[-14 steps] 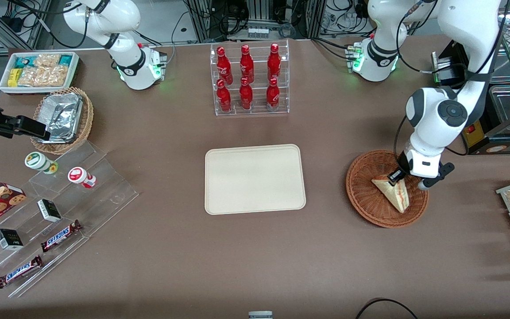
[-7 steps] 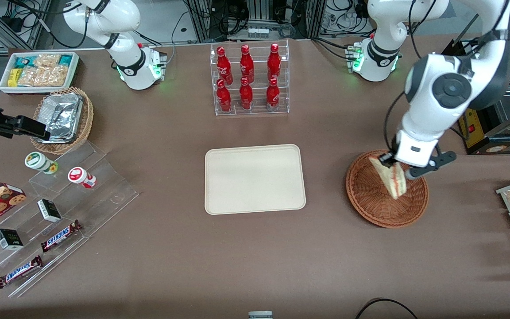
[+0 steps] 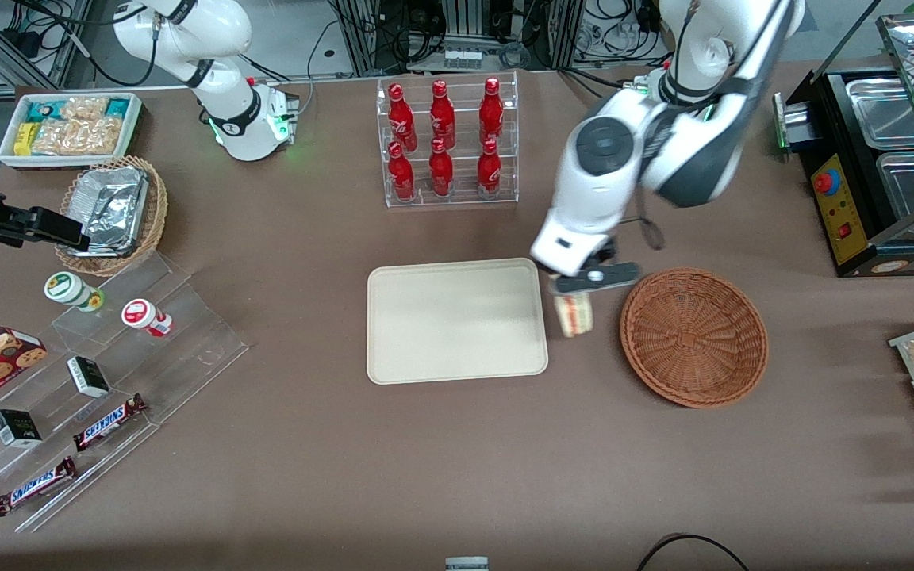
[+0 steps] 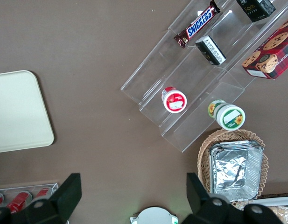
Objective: Place sandwich from basket to tray
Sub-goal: 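Lift the sandwich and carry it over the cream tray, then lower the sandwich onto the tray and open the left gripper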
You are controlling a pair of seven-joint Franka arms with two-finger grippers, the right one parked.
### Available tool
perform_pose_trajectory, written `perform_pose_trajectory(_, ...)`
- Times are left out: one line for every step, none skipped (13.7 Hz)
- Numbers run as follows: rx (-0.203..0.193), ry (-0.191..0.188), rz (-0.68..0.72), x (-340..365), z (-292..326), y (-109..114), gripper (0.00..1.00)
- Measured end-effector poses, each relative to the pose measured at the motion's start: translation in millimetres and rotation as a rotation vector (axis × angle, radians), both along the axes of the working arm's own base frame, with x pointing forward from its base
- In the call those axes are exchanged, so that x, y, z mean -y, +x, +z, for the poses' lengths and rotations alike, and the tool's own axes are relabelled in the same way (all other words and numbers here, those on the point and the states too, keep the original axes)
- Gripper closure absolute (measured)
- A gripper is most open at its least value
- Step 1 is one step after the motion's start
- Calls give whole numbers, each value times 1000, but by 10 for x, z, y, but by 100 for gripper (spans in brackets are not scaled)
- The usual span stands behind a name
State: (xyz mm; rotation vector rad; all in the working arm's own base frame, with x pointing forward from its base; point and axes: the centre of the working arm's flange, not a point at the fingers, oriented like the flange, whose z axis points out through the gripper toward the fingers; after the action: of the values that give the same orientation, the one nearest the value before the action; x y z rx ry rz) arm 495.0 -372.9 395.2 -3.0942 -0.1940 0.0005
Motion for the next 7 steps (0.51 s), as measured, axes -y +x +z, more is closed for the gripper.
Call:
perform_pose_trajectory(-9, -6, -11, 235, -104, -23, 85)
perform_pose_trajectory(-16, -14, -16, 452, -207, -28, 85)
perform_pose_trajectory(-24, -20, -19, 649, -315, -30, 85)
perform_pose_trajectory(-28, -30, -21, 841, -435, -37, 85)
perform_pose_trajectory(-24, -48, -24, 1020, -564, -52, 85)
perform_pose_trajectory(-17, -67, -29, 1173, -695, -78, 85)
perform_pose_trajectory(-11, -84, -35, 1304, -822, -120, 85)
